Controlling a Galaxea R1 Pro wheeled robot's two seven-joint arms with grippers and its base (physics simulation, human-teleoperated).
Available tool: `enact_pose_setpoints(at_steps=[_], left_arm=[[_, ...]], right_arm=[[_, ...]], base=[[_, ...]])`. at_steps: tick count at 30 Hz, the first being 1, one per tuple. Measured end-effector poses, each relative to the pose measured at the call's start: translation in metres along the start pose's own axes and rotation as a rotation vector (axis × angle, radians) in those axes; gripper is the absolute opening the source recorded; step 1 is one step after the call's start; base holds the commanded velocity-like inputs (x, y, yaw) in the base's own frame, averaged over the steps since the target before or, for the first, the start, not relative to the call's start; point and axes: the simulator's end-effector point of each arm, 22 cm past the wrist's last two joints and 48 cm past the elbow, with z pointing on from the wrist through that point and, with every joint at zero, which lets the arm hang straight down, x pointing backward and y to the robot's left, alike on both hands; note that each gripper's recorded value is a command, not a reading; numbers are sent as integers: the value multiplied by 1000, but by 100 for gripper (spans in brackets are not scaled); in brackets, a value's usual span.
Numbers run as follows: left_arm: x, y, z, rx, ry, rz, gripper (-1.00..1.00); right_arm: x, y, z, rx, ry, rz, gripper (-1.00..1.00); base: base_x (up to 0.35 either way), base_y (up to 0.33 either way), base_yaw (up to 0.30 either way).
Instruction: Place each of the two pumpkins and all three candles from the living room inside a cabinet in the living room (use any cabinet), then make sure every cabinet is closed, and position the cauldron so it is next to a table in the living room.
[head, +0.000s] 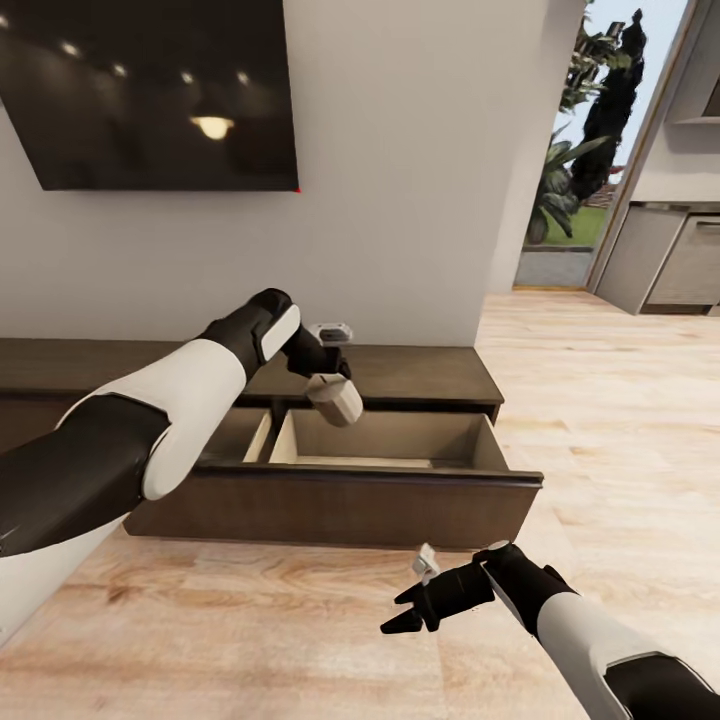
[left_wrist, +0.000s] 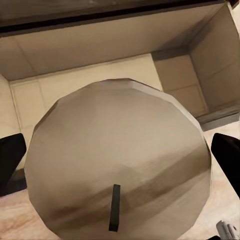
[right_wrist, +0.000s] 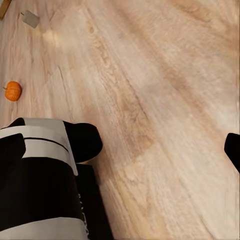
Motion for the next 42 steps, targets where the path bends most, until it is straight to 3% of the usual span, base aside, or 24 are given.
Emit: enact_pose_setpoints(at_steps=[13,18,22,33,42], left_arm=[[4,8,3,-45,11,23,-100],[7,6,5,-32,19,15,-100],[8,-9,5,39,23,8,-100],[28,-1,40,58,80,-11,-100],[40,6,66,64,115,-22,-100]], right_arm=[[-1,1,3,-3,-1,2,100],[-1,1,3,-2,-2,2,100],[-1,0,3,4,-2,5,100],[23,-9,16,-21,20,60,100],[36,-15,26,-42,27,65,100]], base=[[272,0,0],[23,0,0],[2,0,0],[0,0,0],[0,0,0]])
